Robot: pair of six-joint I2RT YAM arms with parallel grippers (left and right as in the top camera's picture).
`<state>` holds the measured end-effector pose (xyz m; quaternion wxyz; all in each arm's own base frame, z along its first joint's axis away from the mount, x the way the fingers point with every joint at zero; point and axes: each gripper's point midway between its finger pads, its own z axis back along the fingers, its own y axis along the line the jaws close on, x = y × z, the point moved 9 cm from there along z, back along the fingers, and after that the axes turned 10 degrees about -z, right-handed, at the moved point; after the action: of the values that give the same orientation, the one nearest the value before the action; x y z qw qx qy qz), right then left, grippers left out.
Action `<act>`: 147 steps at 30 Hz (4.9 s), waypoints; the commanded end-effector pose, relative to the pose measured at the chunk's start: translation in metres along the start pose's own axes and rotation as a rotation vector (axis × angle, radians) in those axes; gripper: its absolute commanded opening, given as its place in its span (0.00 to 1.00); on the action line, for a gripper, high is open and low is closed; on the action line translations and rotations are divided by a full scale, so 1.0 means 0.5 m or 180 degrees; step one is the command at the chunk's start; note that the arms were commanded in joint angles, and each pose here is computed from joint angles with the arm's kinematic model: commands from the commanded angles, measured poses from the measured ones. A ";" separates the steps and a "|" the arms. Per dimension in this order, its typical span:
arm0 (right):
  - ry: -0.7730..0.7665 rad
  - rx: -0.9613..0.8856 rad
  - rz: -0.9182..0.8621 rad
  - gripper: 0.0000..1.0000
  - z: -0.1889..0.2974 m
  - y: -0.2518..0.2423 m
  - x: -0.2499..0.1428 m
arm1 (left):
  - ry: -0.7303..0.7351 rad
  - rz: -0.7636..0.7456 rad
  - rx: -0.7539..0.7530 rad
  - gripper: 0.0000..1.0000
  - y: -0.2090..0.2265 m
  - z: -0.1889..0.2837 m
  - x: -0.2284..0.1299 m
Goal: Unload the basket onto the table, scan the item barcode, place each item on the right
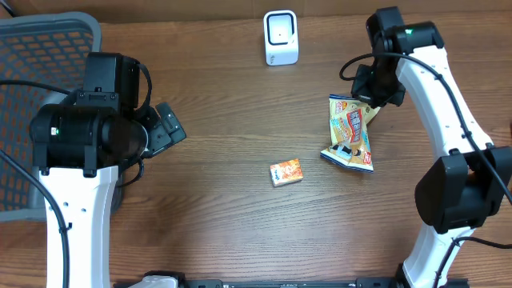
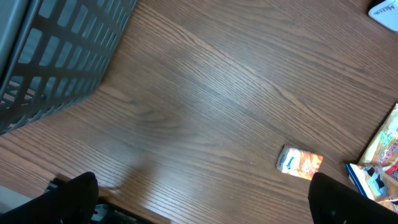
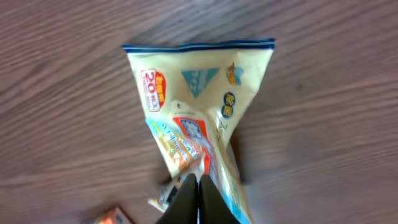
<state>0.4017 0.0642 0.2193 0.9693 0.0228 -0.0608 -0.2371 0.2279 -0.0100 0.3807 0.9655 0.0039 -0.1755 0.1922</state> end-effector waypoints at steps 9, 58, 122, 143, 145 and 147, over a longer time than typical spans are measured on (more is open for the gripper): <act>0.0126 -0.0067 -0.0020 0.04 -0.218 -0.049 -0.064 | -0.0004 0.0080 0.0049 1.00 0.004 -0.004 0.002; 0.0060 -0.0121 -0.0375 0.04 -0.115 -0.095 -0.036 | -0.0004 0.0080 0.0049 1.00 0.004 -0.004 0.002; 0.1183 0.0793 0.0158 0.08 -0.186 -0.148 -0.118 | -0.0004 0.0080 0.0049 1.00 0.004 -0.004 0.002; 0.1291 0.2822 -0.0079 0.04 -0.059 -0.015 -0.041 | -0.0004 0.0080 0.0049 1.00 0.004 -0.004 0.002; 0.1200 0.2465 -0.0162 0.04 -0.084 -0.025 -0.046 | -0.0004 0.0080 0.0049 1.00 0.004 -0.004 0.002; 0.1084 0.1944 -0.0382 0.04 -0.117 -0.043 -0.052 | -0.0004 0.0080 0.0049 0.99 0.004 -0.004 0.002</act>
<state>0.3815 0.0624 0.1759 0.8734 0.4413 0.0313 -0.2037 0.2282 -0.0100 0.3805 0.9656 0.0040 -0.1753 0.1922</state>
